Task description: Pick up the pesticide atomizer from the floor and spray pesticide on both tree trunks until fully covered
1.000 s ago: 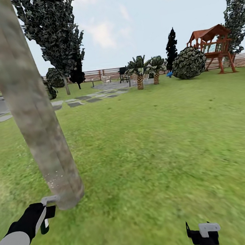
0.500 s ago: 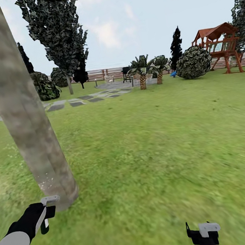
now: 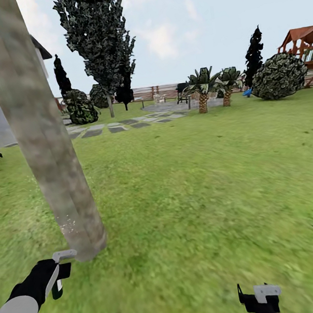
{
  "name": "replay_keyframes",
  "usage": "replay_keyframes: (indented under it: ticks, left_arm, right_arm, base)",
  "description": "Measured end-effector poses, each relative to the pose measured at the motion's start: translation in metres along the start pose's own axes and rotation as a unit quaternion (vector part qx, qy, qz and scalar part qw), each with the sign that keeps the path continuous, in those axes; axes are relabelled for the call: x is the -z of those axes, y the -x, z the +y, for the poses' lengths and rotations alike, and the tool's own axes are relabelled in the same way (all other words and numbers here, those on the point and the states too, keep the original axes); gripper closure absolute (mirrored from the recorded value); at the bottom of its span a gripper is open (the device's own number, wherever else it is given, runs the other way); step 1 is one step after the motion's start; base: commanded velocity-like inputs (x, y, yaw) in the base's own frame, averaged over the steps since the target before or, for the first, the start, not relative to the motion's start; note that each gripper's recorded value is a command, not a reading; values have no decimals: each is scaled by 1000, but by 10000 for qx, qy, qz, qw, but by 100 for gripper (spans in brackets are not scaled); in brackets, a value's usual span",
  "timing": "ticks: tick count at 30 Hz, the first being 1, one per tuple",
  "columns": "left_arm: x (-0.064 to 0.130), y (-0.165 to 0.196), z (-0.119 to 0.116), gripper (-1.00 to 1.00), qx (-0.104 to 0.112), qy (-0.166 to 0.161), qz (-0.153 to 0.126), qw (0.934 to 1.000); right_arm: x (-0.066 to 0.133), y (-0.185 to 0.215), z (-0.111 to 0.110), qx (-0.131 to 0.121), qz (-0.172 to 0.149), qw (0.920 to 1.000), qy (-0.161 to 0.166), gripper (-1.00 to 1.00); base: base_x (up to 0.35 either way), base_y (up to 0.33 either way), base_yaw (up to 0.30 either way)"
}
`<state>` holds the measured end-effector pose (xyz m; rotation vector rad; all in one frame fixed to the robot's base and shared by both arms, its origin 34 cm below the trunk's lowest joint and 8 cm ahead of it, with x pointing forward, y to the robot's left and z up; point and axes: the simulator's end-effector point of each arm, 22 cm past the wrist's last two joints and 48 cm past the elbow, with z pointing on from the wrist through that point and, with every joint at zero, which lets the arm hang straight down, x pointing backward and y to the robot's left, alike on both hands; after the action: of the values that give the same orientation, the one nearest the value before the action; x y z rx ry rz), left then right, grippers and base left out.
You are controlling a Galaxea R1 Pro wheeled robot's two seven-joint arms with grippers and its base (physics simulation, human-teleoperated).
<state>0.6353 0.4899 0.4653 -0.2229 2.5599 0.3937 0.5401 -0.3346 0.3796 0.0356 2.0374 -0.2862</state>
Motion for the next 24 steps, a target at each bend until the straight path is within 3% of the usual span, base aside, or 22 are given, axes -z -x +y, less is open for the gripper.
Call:
replay_keyframes:
  ticks: [8,24]
  left_arm:
    - [0,0,0,100,0,1,0,10000]
    - [0,0,-1,100,0,-4,1,10000]
  right_arm:
    - [0,0,1,-4,0,10000,2,-100]
    - [0,0,-1,7,2,10000,-5,-100]
  base:
    - [97,-265,265]
    - [71,-243,13]
